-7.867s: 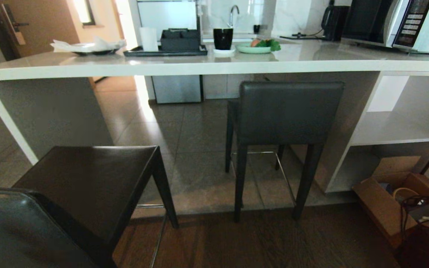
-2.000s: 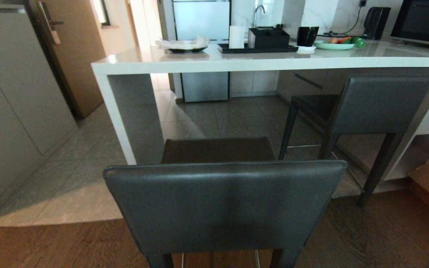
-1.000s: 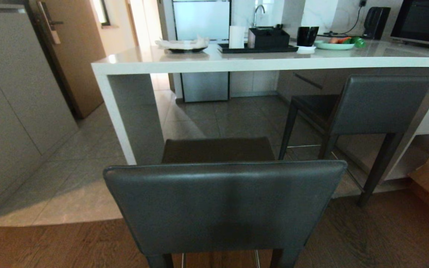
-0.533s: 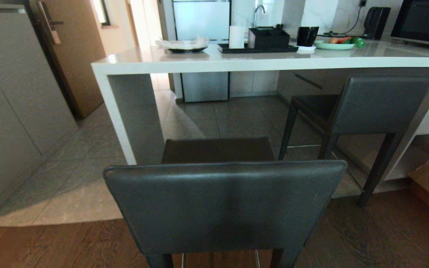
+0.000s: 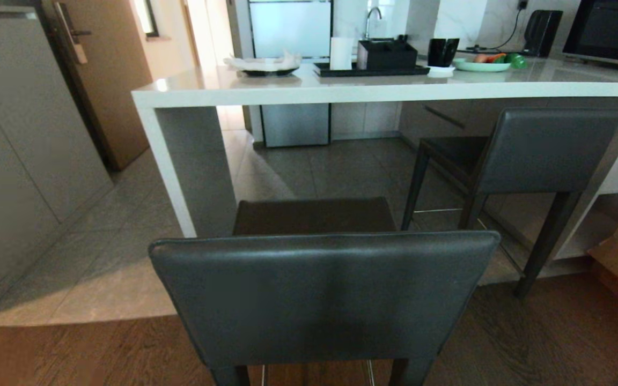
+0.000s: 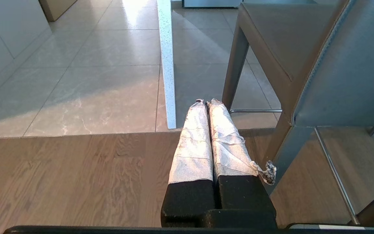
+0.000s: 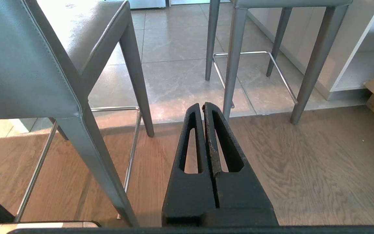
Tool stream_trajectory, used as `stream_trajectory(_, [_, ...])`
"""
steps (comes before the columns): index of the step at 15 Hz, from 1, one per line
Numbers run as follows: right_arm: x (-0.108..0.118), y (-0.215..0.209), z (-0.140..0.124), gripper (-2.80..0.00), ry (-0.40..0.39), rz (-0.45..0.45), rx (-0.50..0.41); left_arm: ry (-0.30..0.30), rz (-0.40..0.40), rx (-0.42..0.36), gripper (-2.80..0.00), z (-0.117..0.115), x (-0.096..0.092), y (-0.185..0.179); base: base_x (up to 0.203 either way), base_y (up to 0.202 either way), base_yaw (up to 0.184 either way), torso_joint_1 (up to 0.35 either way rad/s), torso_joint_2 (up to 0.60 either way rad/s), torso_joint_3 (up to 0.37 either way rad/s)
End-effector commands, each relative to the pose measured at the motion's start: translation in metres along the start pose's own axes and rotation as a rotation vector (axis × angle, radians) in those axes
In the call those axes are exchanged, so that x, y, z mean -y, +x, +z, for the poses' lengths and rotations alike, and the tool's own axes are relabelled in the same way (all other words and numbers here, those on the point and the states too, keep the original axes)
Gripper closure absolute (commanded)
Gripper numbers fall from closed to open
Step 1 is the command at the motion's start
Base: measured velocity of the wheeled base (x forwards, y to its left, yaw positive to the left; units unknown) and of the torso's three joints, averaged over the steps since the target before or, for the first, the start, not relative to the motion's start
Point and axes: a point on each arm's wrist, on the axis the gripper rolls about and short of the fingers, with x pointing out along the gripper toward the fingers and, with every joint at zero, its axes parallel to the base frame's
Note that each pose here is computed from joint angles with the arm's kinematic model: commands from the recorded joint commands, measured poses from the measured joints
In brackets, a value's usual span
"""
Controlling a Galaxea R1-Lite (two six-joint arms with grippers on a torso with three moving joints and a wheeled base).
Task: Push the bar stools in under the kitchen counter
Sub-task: Push the gray chair back under the dining table
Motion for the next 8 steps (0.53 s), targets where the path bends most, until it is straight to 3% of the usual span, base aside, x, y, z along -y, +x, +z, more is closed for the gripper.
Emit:
stream_trajectory(1, [0.0,0.0001,0.0,0.0,0.0,0.0,-0.001,-0.001,0.0,-0.001,0.0,0.0001,0.0,0.0001,0.0,0.0,0.0,0.0,0.0,0.0])
stream_trajectory(8, [0.0,0.0001,0.0,0.0,0.0,0.002,-0.001,-0.001,0.0,-0.001,0.0,0.0001,0.0,0.0001,0.0,0.0,0.0,0.0,0.0,0.0])
